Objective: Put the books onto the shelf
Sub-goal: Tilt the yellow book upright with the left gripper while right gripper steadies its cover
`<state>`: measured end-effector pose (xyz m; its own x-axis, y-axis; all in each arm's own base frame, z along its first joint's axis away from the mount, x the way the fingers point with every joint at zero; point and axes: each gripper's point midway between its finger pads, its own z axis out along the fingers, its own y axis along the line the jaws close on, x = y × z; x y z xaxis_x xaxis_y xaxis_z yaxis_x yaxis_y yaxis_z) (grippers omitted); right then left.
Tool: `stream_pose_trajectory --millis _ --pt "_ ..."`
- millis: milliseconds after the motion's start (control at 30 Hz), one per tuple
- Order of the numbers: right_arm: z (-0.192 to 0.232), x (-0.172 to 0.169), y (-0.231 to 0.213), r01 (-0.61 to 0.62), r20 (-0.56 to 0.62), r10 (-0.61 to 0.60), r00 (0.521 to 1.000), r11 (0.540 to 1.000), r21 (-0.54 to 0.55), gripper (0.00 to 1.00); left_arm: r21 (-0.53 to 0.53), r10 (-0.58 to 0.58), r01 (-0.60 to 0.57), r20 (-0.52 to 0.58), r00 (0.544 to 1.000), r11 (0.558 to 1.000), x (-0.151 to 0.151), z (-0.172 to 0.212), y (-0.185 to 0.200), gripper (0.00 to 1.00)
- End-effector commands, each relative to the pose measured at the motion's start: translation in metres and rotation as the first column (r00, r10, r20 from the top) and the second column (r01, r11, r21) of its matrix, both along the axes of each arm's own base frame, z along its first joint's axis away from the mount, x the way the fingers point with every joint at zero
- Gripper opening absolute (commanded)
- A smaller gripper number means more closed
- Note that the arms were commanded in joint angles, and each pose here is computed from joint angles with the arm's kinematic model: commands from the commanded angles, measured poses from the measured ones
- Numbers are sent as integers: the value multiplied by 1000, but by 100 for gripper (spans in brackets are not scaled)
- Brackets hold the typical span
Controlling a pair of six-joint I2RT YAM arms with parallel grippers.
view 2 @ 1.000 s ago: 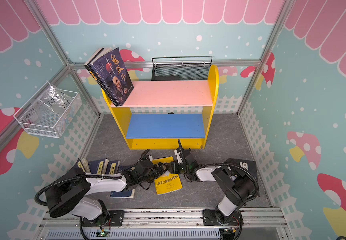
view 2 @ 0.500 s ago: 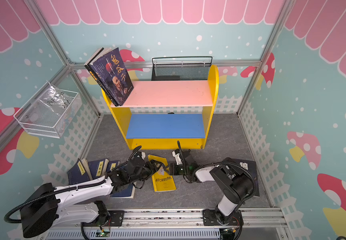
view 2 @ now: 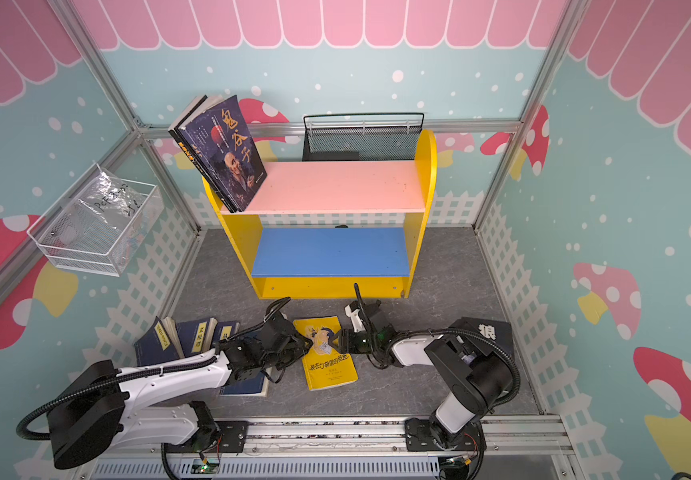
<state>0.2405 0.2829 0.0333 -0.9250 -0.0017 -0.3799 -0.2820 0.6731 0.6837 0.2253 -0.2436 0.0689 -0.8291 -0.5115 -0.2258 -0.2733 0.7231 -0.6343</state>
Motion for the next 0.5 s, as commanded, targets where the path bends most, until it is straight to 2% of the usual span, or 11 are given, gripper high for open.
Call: stream_pose_trajectory --millis 0,133,333,467 --pt "-47 -38 -27 -24 -192 -7 981 987 -159 58 -78 5 1 82 997 997 18 24 -18 27" --pt "-51 -41 -25 -28 -212 -2 977 990 -140 56 -129 -4 22 136 991 991 23 40 -26 26" --pt "-47 -42 -25 -18 -201 -7 980 992 -122 56 -49 -25 31 120 993 998 21 40 -18 17" --pt "-26 -34 -17 -14 -160 1 987 997 -77 56 -73 -48 58 122 991 996 18 47 -23 0"
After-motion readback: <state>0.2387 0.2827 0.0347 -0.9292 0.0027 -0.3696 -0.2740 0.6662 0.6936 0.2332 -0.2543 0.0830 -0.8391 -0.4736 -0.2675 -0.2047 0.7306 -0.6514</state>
